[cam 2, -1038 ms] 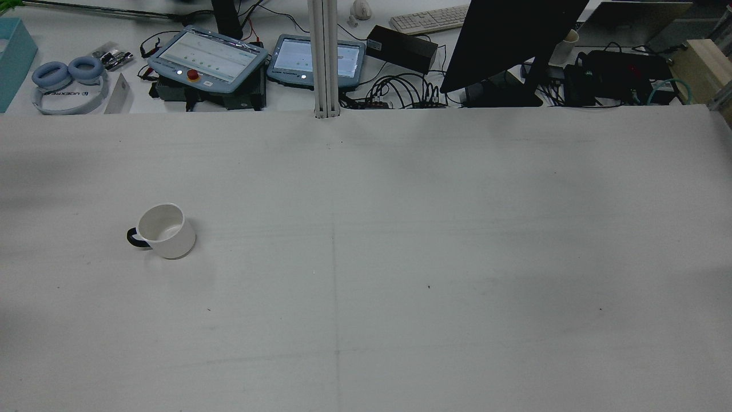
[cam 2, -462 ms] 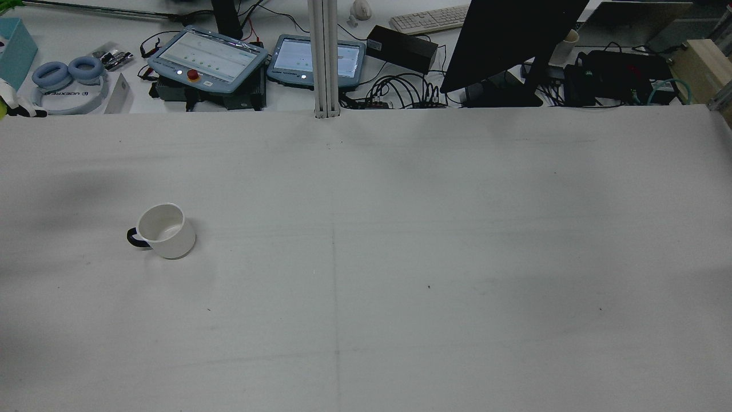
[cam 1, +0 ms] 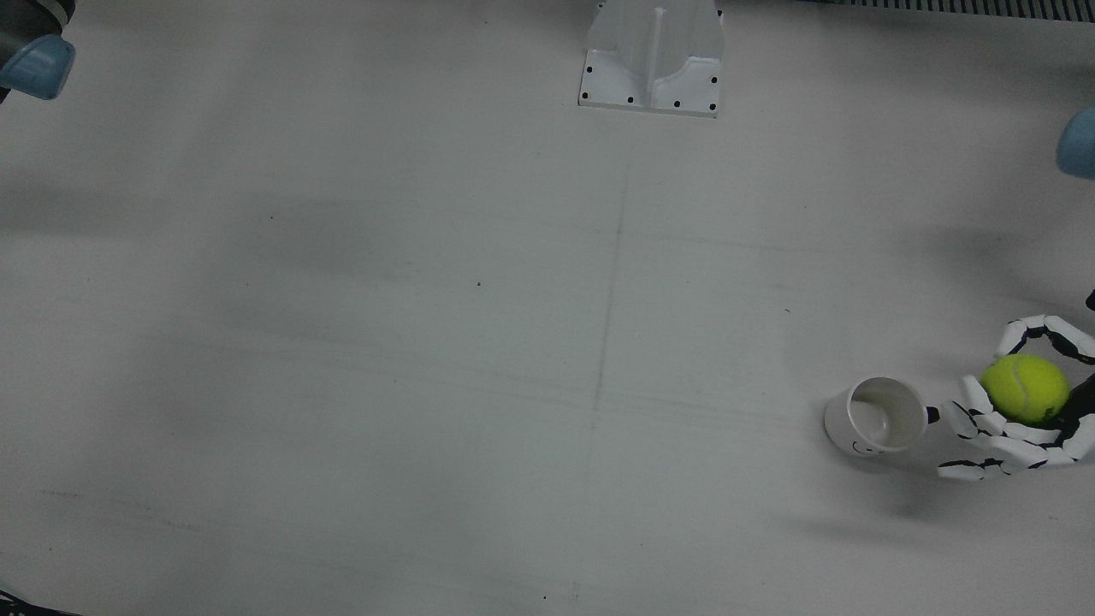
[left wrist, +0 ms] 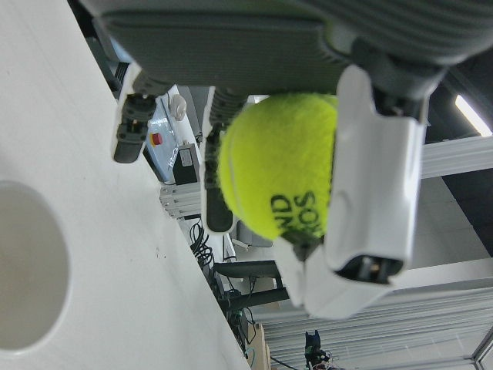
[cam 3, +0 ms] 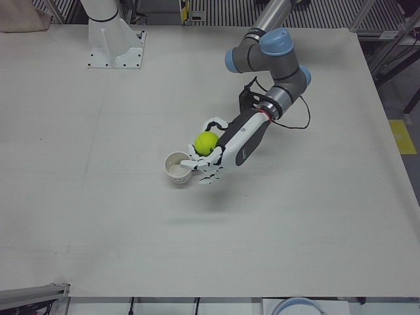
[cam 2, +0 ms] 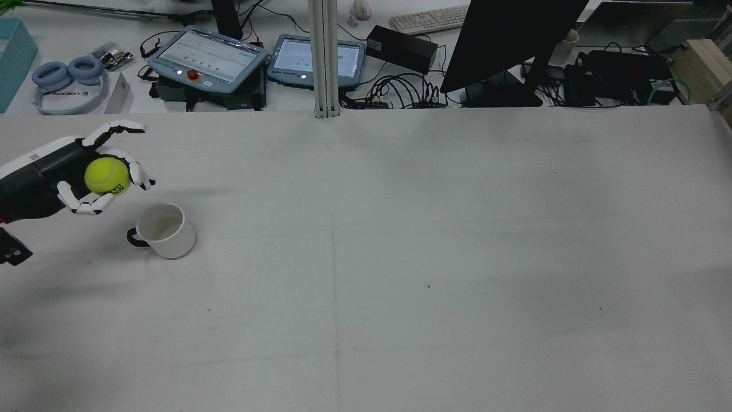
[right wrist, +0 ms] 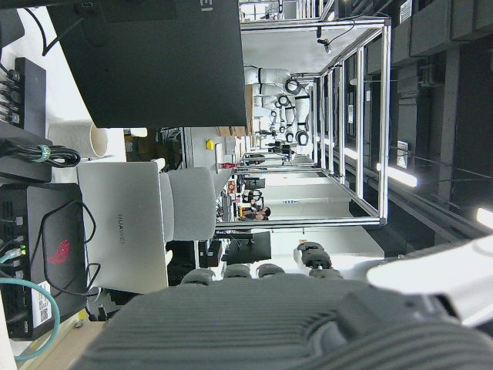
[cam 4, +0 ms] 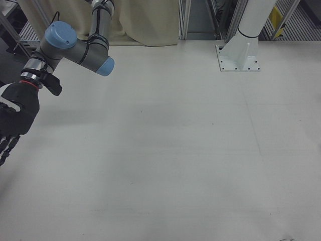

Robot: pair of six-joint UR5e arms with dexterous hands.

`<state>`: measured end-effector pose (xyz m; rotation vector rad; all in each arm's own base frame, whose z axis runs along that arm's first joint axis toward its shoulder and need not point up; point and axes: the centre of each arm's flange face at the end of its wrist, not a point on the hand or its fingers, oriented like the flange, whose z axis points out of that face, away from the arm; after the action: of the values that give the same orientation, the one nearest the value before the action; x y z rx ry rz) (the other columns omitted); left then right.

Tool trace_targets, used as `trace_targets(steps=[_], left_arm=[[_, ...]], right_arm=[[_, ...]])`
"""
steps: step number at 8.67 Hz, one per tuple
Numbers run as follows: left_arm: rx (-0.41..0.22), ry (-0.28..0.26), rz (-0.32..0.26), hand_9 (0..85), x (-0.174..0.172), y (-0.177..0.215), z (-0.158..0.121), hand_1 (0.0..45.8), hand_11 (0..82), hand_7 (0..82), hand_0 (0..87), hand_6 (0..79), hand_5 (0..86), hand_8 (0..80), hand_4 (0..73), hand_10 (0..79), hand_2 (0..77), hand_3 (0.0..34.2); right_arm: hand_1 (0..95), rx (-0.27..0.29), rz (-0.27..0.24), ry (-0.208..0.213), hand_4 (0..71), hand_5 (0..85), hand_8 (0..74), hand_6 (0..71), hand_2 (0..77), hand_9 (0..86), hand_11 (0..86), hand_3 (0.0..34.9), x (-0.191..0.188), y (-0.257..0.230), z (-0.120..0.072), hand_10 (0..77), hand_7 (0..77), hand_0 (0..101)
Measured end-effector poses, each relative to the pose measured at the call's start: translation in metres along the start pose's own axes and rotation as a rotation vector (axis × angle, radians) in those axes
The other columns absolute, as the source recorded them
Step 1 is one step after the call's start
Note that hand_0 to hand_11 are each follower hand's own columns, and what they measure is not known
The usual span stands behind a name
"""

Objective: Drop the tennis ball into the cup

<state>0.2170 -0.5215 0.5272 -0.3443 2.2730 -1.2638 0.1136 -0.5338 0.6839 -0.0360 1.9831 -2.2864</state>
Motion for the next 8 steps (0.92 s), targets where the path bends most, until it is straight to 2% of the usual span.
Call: trace_targets(steps=[2, 3, 4, 5, 6, 7, 8], left_arm=[[-0.014, -0.039, -0.011, 36.5, -0.03, 0.007, 0.02, 8.7, 20.2, 37.1, 79.9, 59.5, 32.2, 42.5, 0.5, 11.4, 58.9, 30.3], [-0.017, -0.045, -0.015, 36.5, -0.035, 0.007, 0.024, 9.8, 20.2, 37.1, 80.0, 59.5, 28.9, 42.5, 1.1, 11.4, 57.8, 30.3], [-0.02, -0.048, -0.018, 30.5, -0.038, 0.005, 0.026, 12.0, 20.2, 37.1, 80.1, 59.5, 34.9, 42.0, 0.5, 10.4, 55.1, 30.2], [-0.021, -0.048, -0.02, 21.8, -0.039, 0.003, 0.026, 19.1, 17.5, 36.5, 80.1, 60.5, 22.9, 32.7, 1.1, 8.2, 46.9, 30.2], [-0.023, -0.047, -0.021, 21.8, -0.04, 0.001, 0.026, 19.1, 17.5, 36.5, 80.1, 60.5, 22.9, 32.7, 1.1, 8.2, 46.9, 30.2], [-0.026, -0.045, -0.022, 9.8, -0.04, 0.0, 0.026, 20.7, 16.9, 34.9, 80.1, 56.2, 21.8, 20.7, 0.5, 8.7, 45.3, 30.0], [-0.027, -0.044, -0.022, 2.2, -0.04, -0.001, 0.025, 22.9, 15.3, 28.4, 65.5, 47.5, 20.7, 14.7, 0.5, 8.7, 39.3, 30.0]], right_arm=[[0.5, 0.0, 0.0, 0.0, 0.0, 0.0, 0.0, 0.0, 0.5, 0.0, 0.5, 0.0, 0.0, 0.0, 0.0, 0.0, 0.5, 0], [0.5, 0.0, -0.001, 0.0, 0.0, 0.0, 0.0, 0.0, 0.5, 0.0, 0.5, 0.0, 0.0, 0.0, 0.0, 0.0, 0.5, 0], [0.5, 0.0, -0.001, 0.0, 0.0, 0.0, 0.0, 0.0, 0.5, 0.0, 0.5, 0.0, 0.0, 0.0, 0.0, 0.0, 0.5, 0], [0.5, -0.001, -0.001, 0.0, 0.0, 0.0, 0.0, 0.0, 0.5, 0.0, 0.5, 0.0, 0.0, 0.001, 0.0, 0.0, 0.5, 0], [0.5, -0.001, -0.001, 0.0, 0.0, 0.0, 0.0, 0.0, 0.5, 0.0, 0.5, 0.0, 0.0, 0.001, 0.0, 0.0, 0.5, 0], [0.5, -0.001, -0.001, 0.0, 0.0, 0.0, 0.0, 0.0, 0.5, 0.0, 0.5, 0.0, 0.0, 0.001, 0.0, 0.0, 0.5, 0], [0.5, -0.001, -0.001, -0.001, 0.0, 0.0, 0.0, 0.0, 0.5, 0.0, 0.5, 0.0, 0.0, 0.001, 0.0, 0.0, 0.5, 0]])
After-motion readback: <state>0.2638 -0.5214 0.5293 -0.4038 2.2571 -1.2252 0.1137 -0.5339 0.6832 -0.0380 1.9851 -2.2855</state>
